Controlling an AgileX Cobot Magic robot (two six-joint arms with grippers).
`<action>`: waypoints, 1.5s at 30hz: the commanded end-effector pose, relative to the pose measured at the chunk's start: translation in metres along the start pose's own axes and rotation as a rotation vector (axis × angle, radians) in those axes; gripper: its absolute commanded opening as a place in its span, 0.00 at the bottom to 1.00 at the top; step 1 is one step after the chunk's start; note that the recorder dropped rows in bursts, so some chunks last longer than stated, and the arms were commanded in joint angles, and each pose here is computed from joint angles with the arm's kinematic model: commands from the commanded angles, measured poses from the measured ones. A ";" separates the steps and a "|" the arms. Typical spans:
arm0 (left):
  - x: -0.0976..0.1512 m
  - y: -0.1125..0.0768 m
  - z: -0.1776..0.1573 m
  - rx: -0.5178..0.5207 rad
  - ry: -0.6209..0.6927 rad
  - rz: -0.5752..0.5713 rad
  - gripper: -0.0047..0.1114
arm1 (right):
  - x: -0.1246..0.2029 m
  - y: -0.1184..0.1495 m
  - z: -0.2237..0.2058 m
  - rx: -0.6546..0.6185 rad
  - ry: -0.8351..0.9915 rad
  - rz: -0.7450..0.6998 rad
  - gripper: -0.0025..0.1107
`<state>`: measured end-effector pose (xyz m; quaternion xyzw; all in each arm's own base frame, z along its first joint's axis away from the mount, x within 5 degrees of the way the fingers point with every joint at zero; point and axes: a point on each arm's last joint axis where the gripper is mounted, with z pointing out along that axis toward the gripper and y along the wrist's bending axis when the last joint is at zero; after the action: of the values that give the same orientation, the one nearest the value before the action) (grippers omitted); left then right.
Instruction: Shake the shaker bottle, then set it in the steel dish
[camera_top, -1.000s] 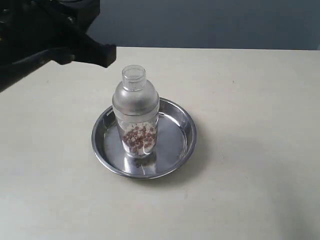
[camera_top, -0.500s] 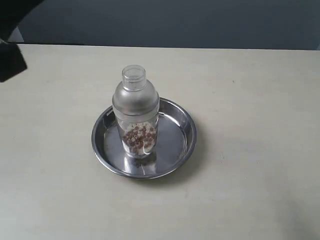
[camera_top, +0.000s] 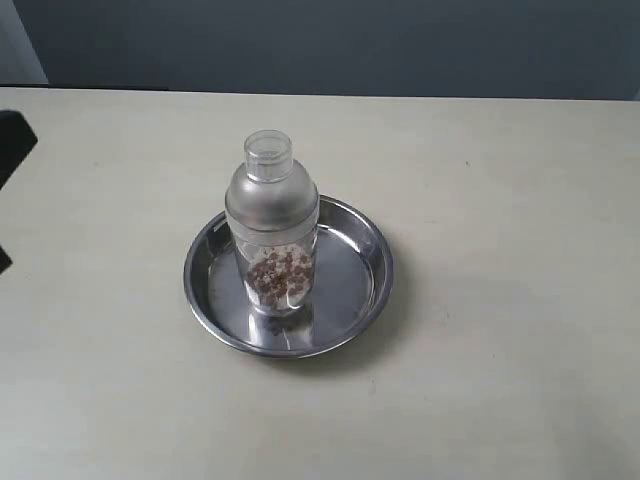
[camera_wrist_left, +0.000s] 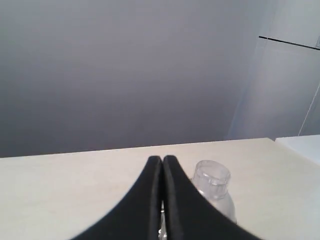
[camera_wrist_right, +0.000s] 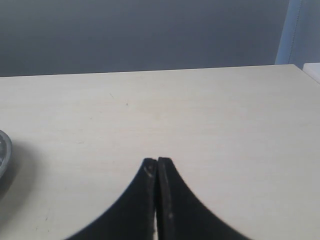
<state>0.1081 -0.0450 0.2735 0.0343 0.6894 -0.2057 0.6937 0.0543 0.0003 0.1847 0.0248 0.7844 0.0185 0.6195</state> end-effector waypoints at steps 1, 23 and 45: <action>0.017 0.012 -0.011 -0.041 -0.009 -0.065 0.04 | -0.001 0.000 0.000 -0.004 -0.014 -0.002 0.01; 0.067 0.030 -0.067 -0.230 0.161 -0.053 0.04 | -0.001 0.000 0.000 -0.004 -0.014 -0.002 0.01; 0.070 0.036 -0.066 -0.269 0.118 0.043 0.04 | -0.001 0.000 0.000 -0.004 -0.014 -0.002 0.01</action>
<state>0.0551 -0.0080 0.1930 -0.0309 0.7578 -0.0991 0.6442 0.0543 0.0003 0.1847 0.0242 0.7844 0.0180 0.6195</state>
